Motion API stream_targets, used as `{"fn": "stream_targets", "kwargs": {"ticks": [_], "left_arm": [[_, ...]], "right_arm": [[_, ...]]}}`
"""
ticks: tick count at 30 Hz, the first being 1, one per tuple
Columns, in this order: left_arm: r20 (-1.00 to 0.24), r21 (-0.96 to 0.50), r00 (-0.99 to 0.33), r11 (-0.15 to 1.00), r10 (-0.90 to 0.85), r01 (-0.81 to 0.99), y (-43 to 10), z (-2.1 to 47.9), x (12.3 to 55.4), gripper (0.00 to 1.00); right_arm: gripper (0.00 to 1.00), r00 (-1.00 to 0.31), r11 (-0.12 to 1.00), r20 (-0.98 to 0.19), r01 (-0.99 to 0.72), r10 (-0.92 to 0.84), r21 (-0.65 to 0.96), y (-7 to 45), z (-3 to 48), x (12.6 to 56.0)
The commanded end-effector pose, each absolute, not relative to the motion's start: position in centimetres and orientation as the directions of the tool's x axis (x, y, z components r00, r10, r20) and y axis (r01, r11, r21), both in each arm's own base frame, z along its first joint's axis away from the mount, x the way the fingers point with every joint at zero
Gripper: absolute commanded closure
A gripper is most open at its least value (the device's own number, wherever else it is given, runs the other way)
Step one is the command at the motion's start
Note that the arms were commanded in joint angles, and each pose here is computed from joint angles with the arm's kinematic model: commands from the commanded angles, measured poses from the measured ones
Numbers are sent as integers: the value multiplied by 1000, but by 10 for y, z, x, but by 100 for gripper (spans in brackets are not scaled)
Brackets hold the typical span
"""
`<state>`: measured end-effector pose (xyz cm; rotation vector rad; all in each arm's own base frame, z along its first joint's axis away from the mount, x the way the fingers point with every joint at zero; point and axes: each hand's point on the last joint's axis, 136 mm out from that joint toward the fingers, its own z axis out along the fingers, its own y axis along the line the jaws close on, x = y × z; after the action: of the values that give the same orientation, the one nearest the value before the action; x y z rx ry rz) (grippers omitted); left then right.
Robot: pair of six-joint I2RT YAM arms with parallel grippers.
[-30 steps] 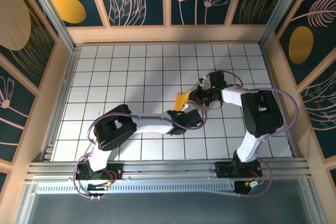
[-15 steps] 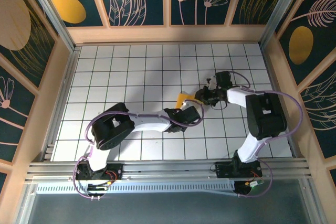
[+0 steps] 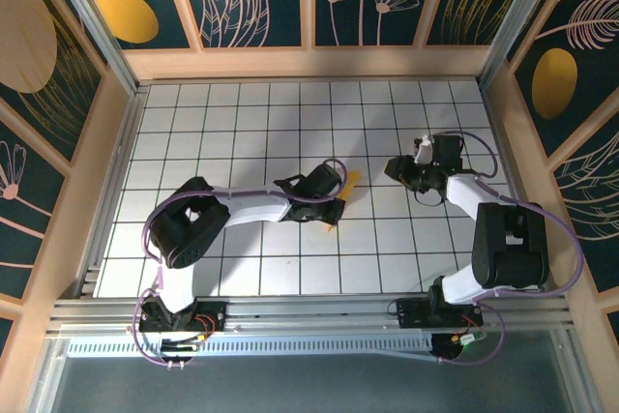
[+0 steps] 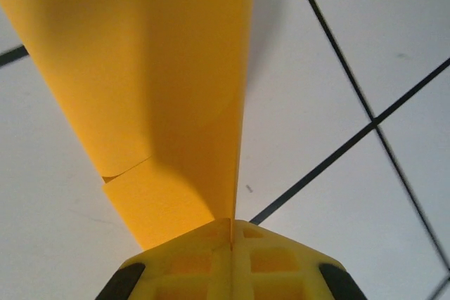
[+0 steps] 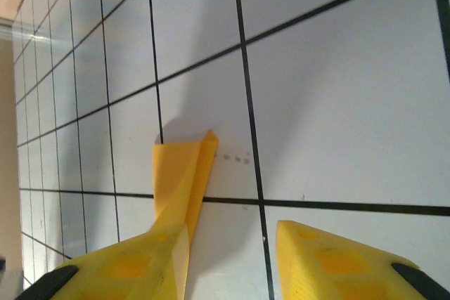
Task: Fold a paper plane with a square sheet of paper (fold left side to right side)
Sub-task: Fold the wing for the fifth time at the center of the table.
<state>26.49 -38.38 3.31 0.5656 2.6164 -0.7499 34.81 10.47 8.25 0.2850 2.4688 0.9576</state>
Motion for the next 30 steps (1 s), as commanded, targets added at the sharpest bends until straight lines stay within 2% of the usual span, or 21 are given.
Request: {"fn": "stream_targets", "kwargs": {"ticks": [1,6,13,20,30], "left_arm": [[-371,-639,-912,664,176,388,-397,53,262,100],[-301,-759,-950,581,85,293,-397,58,268,100],[-238,-838,-971,500,23,217,-396,54,262,100],[-181,-891,-983,427,-23,154,-398,53,259,100],[-129,-912,-990,398,-49,99,-396,43,255,100]], "right_arm": [[62,-864,722,-399,-62,307,689,111,86,342],[62,-873,706,-397,-91,283,702,119,81,334],[61,-887,688,-390,-123,246,715,136,77,329],[62,-898,676,-369,-118,240,727,154,75,327],[63,-911,696,-320,-53,259,716,163,66,322]]}}
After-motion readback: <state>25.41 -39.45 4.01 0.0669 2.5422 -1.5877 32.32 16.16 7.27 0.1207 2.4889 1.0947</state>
